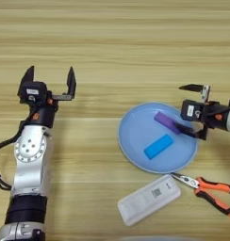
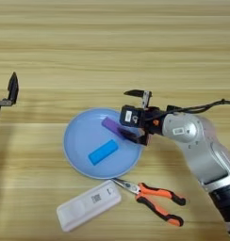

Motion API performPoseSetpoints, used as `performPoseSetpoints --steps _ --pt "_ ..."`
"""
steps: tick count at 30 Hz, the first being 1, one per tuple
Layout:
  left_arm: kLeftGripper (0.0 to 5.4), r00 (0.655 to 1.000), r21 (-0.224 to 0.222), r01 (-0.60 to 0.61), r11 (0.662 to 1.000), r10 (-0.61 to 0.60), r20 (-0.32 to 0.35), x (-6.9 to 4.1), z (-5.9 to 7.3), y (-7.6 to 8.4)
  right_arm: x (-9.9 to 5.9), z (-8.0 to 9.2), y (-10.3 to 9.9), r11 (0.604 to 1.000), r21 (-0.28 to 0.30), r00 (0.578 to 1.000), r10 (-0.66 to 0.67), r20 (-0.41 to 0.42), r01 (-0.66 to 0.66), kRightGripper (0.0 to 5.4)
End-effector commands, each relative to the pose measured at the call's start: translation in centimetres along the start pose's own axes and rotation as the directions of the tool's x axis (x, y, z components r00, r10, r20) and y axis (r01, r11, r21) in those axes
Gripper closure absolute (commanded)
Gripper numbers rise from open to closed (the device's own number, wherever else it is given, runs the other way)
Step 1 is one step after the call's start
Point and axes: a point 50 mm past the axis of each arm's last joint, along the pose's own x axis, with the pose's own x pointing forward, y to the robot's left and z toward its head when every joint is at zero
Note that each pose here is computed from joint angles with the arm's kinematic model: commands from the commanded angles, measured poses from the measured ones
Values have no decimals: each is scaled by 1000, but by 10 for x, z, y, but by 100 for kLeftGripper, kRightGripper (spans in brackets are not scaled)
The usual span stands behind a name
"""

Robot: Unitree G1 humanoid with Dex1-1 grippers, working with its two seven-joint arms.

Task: Move the objects on the table

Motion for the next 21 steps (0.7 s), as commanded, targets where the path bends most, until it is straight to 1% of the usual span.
performPoseSetpoints --steps 1,3,7,10,12,13,14,16,19,21 --pt "0 1000 -5 3 1000 -3 1 2 1 -2 -11 14 -10 995 103 994 -11 110 -1 2" --pt "0 1000 -6 3 1000 -3 0 2 1 -2 -21 18 -10 985 168 983 4 184 -35 2" --pt "0 1000 -7 3 1000 -3 0 2 1 -3 -41 20 -5 961 248 953 42 301 -121 2" --pt "0 1000 -8 5 1000 -5 -1 1 1 -3 -57 15 -1 930 330 935 36 353 -161 2" --pt "0 1000 -8 5 1000 -5 -1 1 1 -3 -66 11 2 913 366 928 33 372 -179 2" --pt "0 1000 -8 5 1000 -5 -1 1 1 -3 -69 8 3 904 385 925 30 379 -187 2" --pt "0 1000 -8 6 1000 -6 -1 2 1 -3 -74 2 4 888 415 926 29 376 -196 2" --pt "0 1000 -7 6 1000 -6 -1 2 1 -3 -85 -11 13 856 457 931 70 359 -241 2" --pt "0 1000 -5 5 1000 -5 1 3 1 -2 -98 -26 31 822 487 937 150 316 -295 2" --pt "0 1000 -5 5 1000 -5 2 3 2 -2 -106 -31 41 803 506 937 182 298 -316 2"
